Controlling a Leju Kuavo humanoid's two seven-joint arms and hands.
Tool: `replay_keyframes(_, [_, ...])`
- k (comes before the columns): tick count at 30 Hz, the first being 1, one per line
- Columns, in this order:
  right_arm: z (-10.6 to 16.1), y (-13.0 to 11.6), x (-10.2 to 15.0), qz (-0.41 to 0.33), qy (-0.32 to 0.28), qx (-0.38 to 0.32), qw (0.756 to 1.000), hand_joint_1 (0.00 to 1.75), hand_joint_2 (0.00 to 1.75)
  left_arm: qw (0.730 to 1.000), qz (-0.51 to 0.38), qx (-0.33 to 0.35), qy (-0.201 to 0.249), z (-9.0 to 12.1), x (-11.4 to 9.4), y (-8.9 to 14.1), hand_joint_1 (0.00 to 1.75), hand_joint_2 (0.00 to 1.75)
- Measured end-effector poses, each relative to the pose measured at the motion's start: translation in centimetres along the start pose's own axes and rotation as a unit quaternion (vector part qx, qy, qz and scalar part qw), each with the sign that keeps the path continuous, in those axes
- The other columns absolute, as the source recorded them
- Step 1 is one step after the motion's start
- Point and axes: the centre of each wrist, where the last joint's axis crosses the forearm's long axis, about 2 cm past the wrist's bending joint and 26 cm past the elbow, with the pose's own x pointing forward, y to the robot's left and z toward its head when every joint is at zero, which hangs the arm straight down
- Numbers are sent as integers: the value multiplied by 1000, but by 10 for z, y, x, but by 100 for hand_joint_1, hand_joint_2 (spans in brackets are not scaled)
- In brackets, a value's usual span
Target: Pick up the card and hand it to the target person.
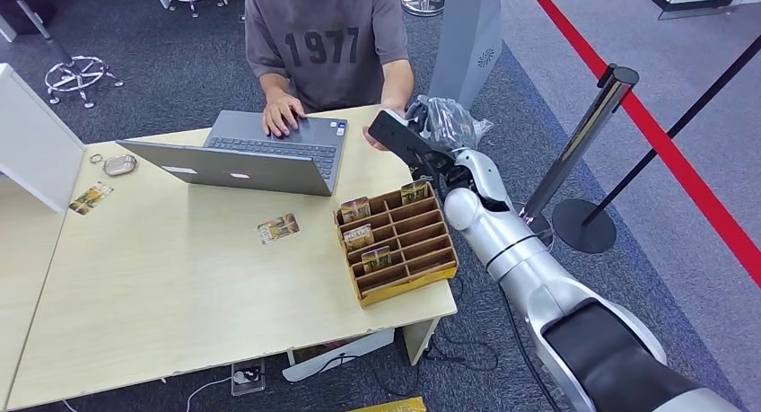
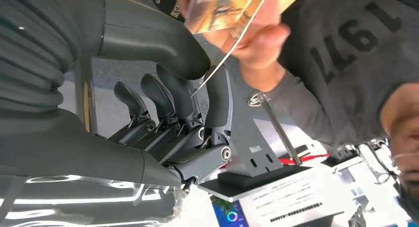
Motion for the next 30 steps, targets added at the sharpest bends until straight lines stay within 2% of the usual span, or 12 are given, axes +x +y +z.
replay_keyframes(4, [-3,4,-1,6,10,5,1000,142,175,1000,0,0,-1,0,0,0,0,0])
replay_keyframes(6, [-5,6,-3,12,16,7,1000,104,175,1000,-1,1,-1,0,1,1,0,0])
replay_keyframes(8, [-6,8,-5,18,21,6,1000,36,175,1000,-2,1,-1,0,1,1,0,0])
replay_keyframes(10, [-7,9,-6,26,24,2,999,1,175,1000,-3,1,-2,0,1,1,0,0])
replay_keyframes(21, [-7,16,-10,60,32,-9,998,0,175,1000,-4,1,-3,0,1,1,0,0])
replay_keyframes(30, [-6,19,-5,-44,7,-6,999,0,175,1000,0,2,-6,0,-2,0,0,0])
